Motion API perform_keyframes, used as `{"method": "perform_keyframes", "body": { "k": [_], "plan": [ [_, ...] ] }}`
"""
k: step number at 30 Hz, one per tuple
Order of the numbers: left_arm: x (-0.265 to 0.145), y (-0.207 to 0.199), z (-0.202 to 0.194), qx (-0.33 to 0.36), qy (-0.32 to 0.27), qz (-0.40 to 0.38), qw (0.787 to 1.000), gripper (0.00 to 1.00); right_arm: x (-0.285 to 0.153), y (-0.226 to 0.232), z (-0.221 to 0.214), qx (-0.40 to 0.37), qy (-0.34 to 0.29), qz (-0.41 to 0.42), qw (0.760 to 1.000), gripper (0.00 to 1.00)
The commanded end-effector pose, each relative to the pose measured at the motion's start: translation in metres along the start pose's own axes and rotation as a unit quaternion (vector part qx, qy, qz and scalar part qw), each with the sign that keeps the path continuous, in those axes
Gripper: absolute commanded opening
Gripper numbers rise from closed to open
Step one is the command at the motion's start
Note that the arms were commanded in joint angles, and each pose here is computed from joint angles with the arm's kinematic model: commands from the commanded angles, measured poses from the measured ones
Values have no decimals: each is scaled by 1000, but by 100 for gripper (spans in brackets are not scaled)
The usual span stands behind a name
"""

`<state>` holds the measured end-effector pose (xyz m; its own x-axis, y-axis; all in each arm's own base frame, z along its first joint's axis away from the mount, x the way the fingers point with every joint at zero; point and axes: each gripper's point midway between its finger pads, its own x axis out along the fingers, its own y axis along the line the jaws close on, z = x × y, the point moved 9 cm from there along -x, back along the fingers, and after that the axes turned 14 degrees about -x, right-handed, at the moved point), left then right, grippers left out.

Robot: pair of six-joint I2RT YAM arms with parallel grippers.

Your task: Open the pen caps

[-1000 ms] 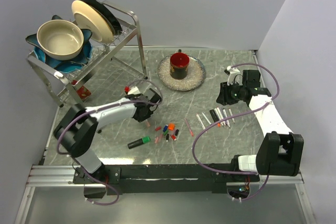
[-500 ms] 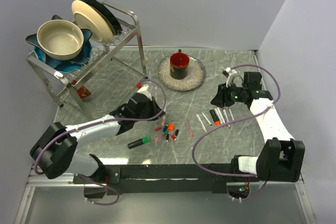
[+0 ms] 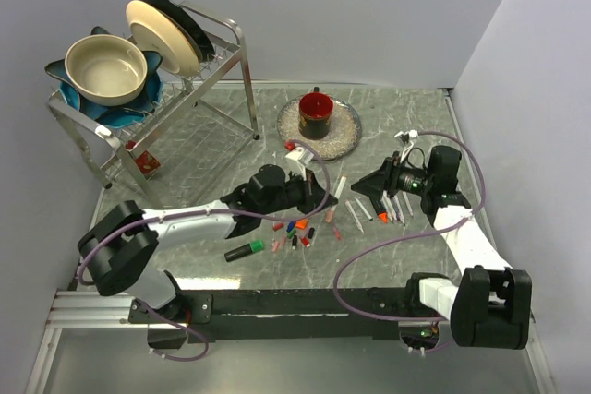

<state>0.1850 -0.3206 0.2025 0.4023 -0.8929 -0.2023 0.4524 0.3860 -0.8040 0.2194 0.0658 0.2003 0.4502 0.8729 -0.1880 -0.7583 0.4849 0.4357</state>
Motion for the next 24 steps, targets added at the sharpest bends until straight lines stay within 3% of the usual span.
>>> {"method": "perform_keyframes", "body": {
  "k": [1,7,14,16,20,24],
  "plan": [
    [18,-21,16,17,-36,-37,999,1,1,11,25,21,-59,-4,998,82],
    [29,-25,15,14,-33,-36,999,1,7,15,25,33,-61,-23,997,79],
    [41,-29,13,15,-28,-35,999,1,17,7,18,73,-39,-36,996,70],
    [45,-32,12,15,-27,-34,999,1,18,4,18,72,-35,-40,996,60],
    [50,-31,11,12,-27,-24,999,3,26,7,17,66,-12,-2,998,0],
    [46,-26,9,11,-27,-14,999,29,24,6,21,53,0,-9,999,0]
  ]
}}
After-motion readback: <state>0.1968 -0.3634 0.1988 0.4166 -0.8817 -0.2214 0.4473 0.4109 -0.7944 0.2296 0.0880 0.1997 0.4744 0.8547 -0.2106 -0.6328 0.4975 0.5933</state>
